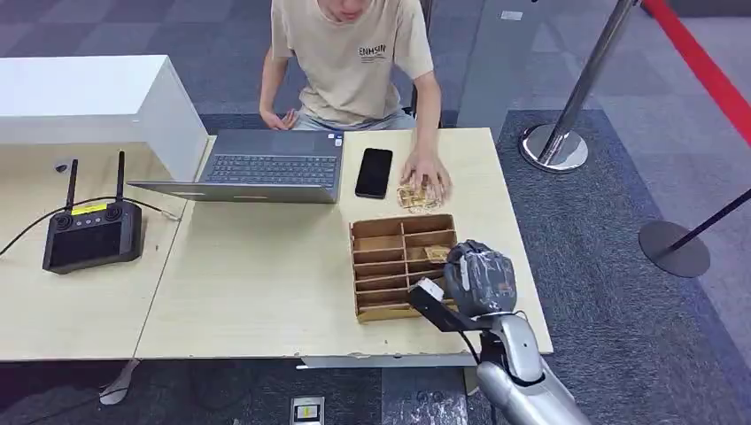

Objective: Pass the card to the sensor for recognition and then transmit it.

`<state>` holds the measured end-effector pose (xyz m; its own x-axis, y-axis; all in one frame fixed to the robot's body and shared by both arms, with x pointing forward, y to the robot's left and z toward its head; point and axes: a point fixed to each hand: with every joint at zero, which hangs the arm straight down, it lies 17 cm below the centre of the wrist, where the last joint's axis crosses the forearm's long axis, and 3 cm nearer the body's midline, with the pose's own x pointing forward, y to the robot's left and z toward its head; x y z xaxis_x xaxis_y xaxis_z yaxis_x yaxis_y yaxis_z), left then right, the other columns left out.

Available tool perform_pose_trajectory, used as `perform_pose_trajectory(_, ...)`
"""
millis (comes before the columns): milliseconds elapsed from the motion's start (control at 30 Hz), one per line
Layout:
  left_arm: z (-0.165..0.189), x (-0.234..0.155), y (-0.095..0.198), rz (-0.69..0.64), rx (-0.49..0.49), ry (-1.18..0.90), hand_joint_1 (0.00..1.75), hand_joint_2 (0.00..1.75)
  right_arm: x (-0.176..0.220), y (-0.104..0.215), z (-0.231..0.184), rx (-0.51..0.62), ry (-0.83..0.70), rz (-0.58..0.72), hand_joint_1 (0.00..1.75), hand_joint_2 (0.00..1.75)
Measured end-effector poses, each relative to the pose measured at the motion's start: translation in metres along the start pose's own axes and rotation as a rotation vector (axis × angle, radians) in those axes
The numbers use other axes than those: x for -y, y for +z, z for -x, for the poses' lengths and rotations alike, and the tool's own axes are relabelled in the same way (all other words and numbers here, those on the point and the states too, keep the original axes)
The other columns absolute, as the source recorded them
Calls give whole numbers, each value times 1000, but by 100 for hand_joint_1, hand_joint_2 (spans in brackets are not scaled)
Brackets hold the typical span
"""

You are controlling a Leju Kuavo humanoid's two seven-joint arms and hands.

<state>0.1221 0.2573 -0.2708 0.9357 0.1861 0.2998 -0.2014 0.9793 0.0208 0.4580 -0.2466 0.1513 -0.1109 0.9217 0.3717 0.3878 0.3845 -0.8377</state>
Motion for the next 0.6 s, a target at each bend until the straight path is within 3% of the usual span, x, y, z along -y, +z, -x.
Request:
perform_pose_trajectory(133,0,-1,0,-3,0,0,0,175,0,0,0,0,-1,2,154,175)
perform_pose_trajectory(167,0,-1,0,-3,0,0,0,175,0,0,0,-1,-3,1,175,175)
perform_pose_trajectory(600,0,-1,0,-6,0,-1,0,175,0,0,1,-3,-8,-1,175,175)
